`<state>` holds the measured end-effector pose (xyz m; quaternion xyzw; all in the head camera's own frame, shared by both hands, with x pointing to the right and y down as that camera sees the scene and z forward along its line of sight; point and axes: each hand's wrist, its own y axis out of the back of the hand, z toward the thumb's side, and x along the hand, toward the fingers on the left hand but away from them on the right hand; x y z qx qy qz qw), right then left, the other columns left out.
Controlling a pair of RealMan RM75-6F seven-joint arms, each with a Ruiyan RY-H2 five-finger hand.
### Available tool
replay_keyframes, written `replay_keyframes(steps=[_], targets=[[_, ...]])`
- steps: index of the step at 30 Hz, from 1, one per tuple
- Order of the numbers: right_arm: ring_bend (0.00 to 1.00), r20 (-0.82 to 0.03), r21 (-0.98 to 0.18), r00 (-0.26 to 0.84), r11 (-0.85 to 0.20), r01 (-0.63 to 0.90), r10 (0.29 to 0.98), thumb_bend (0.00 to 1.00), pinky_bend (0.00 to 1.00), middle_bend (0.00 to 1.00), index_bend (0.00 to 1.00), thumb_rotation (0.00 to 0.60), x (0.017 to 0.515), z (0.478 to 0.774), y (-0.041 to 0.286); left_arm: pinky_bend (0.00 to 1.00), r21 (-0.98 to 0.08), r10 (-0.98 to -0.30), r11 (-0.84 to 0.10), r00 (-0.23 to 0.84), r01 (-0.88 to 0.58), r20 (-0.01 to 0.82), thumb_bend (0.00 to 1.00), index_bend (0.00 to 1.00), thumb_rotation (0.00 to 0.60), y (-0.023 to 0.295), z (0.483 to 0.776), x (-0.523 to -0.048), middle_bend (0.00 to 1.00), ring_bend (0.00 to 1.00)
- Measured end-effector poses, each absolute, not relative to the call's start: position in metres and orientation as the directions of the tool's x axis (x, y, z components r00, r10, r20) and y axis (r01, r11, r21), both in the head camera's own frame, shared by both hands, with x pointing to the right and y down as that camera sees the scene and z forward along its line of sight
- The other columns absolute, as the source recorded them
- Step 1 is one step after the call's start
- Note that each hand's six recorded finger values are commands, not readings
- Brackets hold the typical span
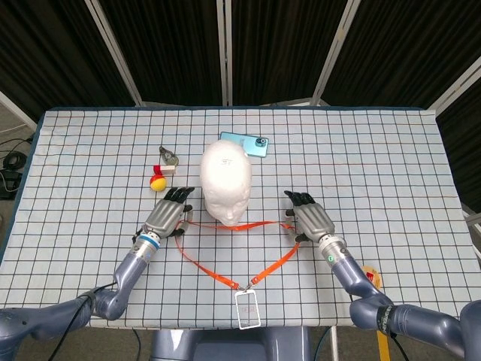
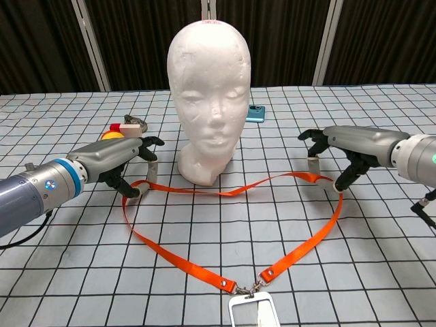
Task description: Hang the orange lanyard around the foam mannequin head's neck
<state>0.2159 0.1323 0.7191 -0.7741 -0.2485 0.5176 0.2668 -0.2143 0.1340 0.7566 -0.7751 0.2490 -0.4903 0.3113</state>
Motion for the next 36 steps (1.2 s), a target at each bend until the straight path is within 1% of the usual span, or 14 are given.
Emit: replay_keyframes(steps=[6, 11, 16, 22, 27, 36], targets=[[0.00, -0.646, -0.677, 0.398, -0.730, 0.096, 0.651, 0.52, 0.00, 0.04, 0.72, 0.600, 0.212, 0.707, 0.137, 0.00, -0.751, -0.703, -0.655, 0.434, -0.087, 0.563, 0.52, 0.62, 0.600, 0.141, 0.738, -0.219, 0.00, 0.00], [0.00, -0.607, -0.693, 0.472, -0.717, 0.081, 0.640, 0.52, 0.00, 0.06, 0.72, 0.600, 0.207, 0.691, 0.142, 0.00, -0.781, -0.728, -0.614, 0.466, -0.117, 0.503, 0.52, 0.62, 0.600, 0.147, 0.712, -0.229, 0.00, 0.00], [0.00, -0.529, -0.725, 0.545, -0.680, 0.108, 0.651, 0.52, 0.00, 0.07, 0.72, 0.600, 0.202, 0.663, 0.145, 0.00, -0.800, -0.755, -0.576, 0.484, -0.168, 0.442, 0.52, 0.62, 0.600, 0.152, 0.683, -0.243, 0.00, 0.00], [0.00, -0.444, -0.732, 0.600, -0.655, 0.185, 0.666, 0.52, 0.00, 0.07, 0.72, 0.600, 0.191, 0.628, 0.147, 0.00, -0.800, -0.777, -0.556, 0.482, -0.225, 0.405, 0.52, 0.62, 0.600, 0.153, 0.654, -0.255, 0.00, 0.00], [0.00, -0.395, -0.732, 0.615, -0.639, 0.238, 0.682, 0.52, 0.00, 0.08, 0.72, 0.600, 0.179, 0.605, 0.143, 0.00, -0.798, -0.802, -0.531, 0.472, -0.284, 0.366, 0.52, 0.64, 0.600, 0.147, 0.627, -0.256, 0.00, 0.00], [0.00, -0.320, -0.747, 0.601, -0.585, 0.316, 0.733, 0.52, 0.00, 0.09, 0.72, 0.600, 0.159, 0.566, 0.132, 0.00, -0.798, -0.845, -0.474, 0.447, -0.372, 0.294, 0.52, 0.65, 0.600, 0.119, 0.584, -0.246, 0.00, 0.00]])
